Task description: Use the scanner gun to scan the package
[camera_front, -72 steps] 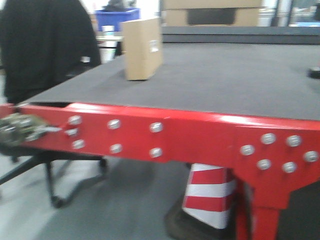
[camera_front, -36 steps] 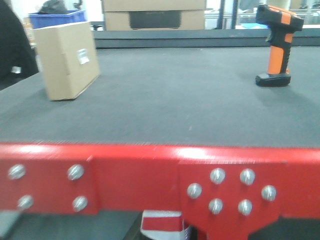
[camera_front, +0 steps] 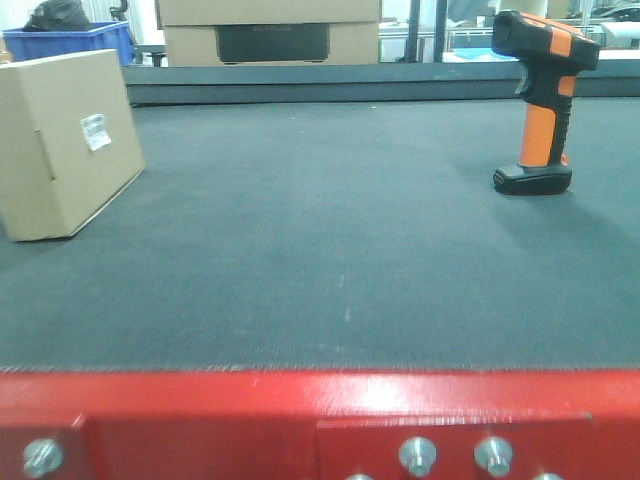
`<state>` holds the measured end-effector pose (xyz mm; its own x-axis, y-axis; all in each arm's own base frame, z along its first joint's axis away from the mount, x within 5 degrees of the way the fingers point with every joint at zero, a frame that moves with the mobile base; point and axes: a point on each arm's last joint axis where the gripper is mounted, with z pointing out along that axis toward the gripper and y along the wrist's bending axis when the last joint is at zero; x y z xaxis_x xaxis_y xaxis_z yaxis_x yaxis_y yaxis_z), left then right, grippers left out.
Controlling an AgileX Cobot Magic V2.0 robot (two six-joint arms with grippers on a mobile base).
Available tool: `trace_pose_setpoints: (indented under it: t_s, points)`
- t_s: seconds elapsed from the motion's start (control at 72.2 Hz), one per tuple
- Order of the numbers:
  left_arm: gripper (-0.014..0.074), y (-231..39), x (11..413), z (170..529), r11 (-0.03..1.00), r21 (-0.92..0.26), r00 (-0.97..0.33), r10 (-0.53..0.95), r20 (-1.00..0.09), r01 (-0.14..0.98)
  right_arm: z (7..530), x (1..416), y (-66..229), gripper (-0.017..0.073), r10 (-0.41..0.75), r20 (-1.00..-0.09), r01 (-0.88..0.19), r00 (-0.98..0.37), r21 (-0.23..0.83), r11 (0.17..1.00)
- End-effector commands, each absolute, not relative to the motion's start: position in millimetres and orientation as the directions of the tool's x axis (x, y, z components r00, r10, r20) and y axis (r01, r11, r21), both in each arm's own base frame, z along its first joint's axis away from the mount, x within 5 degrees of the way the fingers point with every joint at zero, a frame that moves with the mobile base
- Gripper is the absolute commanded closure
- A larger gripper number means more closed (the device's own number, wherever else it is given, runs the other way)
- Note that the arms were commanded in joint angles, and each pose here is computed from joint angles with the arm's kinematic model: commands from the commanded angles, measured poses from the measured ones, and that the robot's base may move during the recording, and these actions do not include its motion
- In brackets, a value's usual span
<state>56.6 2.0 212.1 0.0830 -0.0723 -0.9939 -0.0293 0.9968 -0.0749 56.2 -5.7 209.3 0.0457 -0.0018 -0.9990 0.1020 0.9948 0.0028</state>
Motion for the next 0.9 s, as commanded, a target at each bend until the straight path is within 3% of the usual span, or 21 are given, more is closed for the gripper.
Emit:
trace_pose_setpoints:
  t_s: [0.0,0.222,0.54,0.887]
  points:
    - [0.0705,1.3,56.0,214.8,0.997,-0.076,0.106,-0.074,-0.992,-0.015,211.3,56.0,-5.9,0.0727,-0.009,-0.998,0.105,0.065,-0.002,0.994]
    - [0.0705,-1.5,56.0,214.8,0.996,-0.076,0.102,-0.079,-0.992,0.035,211.3,56.0,-5.9,0.0727,-0.009,-0.998,0.105,0.065,-0.002,0.994]
    - [0.0705,5.2,55.7,214.8,0.993,-0.076,0.111,-0.067,-0.992,-0.086,211.3,56.0,-5.9,0.0727,-0.009,-0.998,0.105,0.065,-0.002,0.994]
    - [0.0705,5.7,55.7,214.8,0.993,-0.076,0.112,-0.066,-0.992,-0.094,211.3,56.0,-5.9,0.0727,-0.009,-0.998,0.105,0.065,-0.002,0.994]
